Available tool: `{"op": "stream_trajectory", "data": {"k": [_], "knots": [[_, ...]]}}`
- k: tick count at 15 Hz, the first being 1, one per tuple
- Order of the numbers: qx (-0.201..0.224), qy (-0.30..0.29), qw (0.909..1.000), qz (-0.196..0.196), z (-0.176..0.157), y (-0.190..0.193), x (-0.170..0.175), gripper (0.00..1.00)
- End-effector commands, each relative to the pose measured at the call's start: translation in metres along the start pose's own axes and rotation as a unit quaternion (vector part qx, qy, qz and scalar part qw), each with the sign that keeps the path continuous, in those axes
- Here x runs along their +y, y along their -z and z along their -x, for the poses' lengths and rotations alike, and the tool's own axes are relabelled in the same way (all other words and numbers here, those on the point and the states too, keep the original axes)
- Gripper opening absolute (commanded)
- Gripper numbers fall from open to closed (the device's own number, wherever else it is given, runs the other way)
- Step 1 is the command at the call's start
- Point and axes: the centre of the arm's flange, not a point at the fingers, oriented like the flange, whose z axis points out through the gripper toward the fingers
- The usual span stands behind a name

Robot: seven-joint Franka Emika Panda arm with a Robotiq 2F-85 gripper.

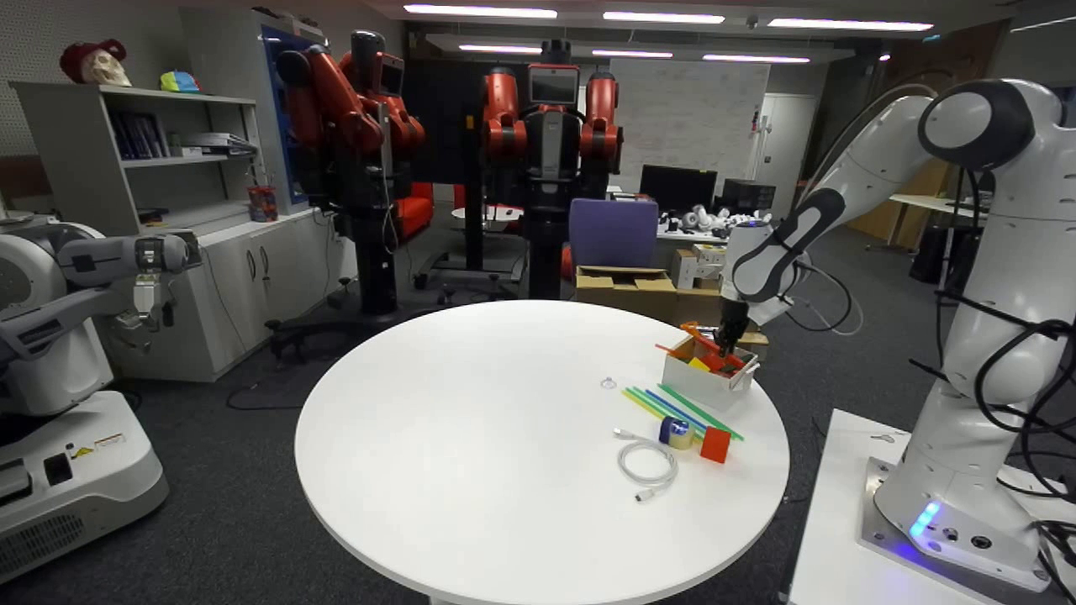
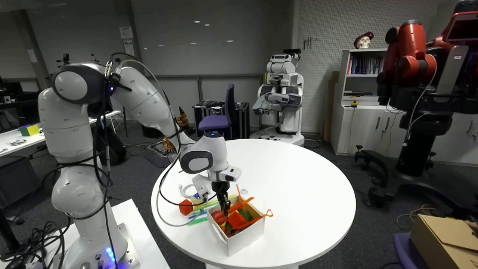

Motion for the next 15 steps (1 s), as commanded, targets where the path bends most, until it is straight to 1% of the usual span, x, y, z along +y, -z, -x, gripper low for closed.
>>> {"op": "stream_trajectory", "data": {"k": [1,5,7,11,13,15], "knots": [[0.016,0.018,0.9997,0.005,0.018,0.013,-0.003,0.56],[0.021,0.029,0.9993,0.009,0.02,0.019,-0.006,0.88],[0.023,0.033,0.9991,0.011,0.021,0.021,-0.007,1.0],[0.017,0.023,0.9995,0.009,0.012,0.021,-0.003,1.0],[0.007,0.005,1.0,-0.001,0.009,0.021,0.002,1.0],[-0.006,-0.003,0.9998,-0.02,0.01,0.02,0.003,1.0]]}}
